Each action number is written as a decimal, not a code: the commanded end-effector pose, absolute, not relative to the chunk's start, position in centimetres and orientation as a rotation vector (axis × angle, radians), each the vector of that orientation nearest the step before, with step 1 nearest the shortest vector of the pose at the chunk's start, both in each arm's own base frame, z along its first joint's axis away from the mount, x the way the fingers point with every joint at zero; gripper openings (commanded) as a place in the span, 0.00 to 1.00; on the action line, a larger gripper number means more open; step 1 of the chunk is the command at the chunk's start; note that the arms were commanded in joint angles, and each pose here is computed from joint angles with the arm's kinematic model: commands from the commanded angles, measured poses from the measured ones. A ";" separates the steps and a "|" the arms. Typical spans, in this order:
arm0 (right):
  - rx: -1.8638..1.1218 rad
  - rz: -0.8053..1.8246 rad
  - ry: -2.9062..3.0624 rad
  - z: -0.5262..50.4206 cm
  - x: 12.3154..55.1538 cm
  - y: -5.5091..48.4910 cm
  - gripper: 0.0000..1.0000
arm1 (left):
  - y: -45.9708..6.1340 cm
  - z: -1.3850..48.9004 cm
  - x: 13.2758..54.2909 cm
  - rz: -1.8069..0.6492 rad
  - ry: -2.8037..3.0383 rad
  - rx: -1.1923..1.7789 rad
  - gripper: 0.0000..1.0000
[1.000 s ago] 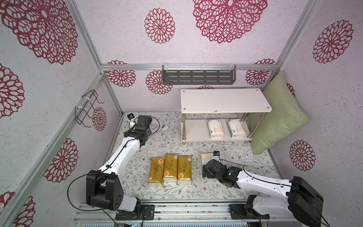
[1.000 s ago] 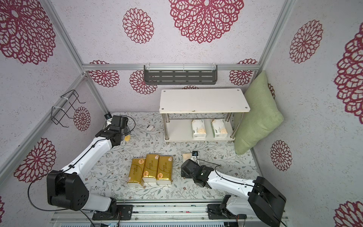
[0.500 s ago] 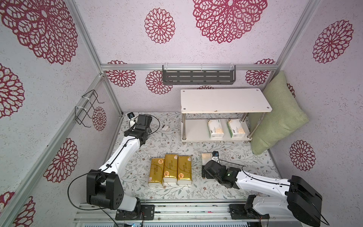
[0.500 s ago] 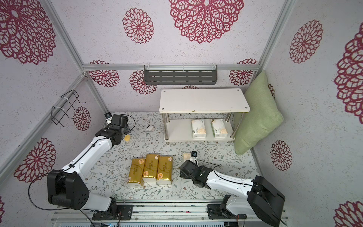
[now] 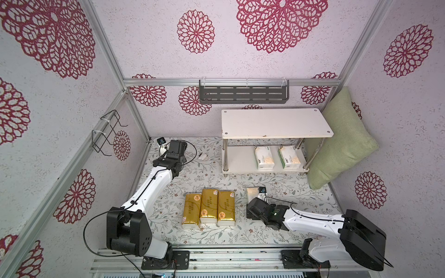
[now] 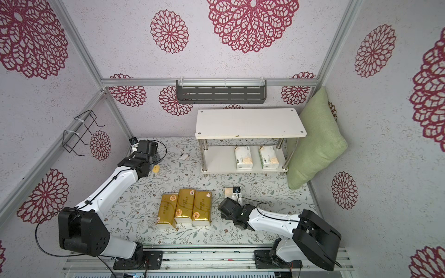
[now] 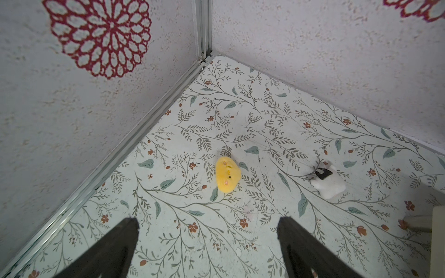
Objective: Place the tissue boxes on the shelf by color
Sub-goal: Pick up the box of tissues from the center of the board, then place a box of tissues on the shelf.
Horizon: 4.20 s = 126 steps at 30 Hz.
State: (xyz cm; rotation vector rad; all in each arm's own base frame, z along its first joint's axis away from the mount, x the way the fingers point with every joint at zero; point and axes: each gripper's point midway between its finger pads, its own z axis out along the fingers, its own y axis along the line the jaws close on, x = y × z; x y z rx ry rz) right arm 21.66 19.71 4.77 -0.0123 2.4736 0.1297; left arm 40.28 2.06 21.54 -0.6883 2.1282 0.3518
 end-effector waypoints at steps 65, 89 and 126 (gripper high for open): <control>-0.186 0.262 2.256 16.0 31.0 25.6 0.90 | 1.5 22.0 40.4 0.336 2.123 -0.675 0.97; -0.083 0.146 2.216 15.5 42.7 27.1 0.89 | 1.7 23.0 40.0 0.338 2.109 -0.665 0.97; -0.014 0.185 2.256 13.2 47.1 28.8 0.91 | 1.8 22.5 39.3 0.342 2.118 -0.666 0.97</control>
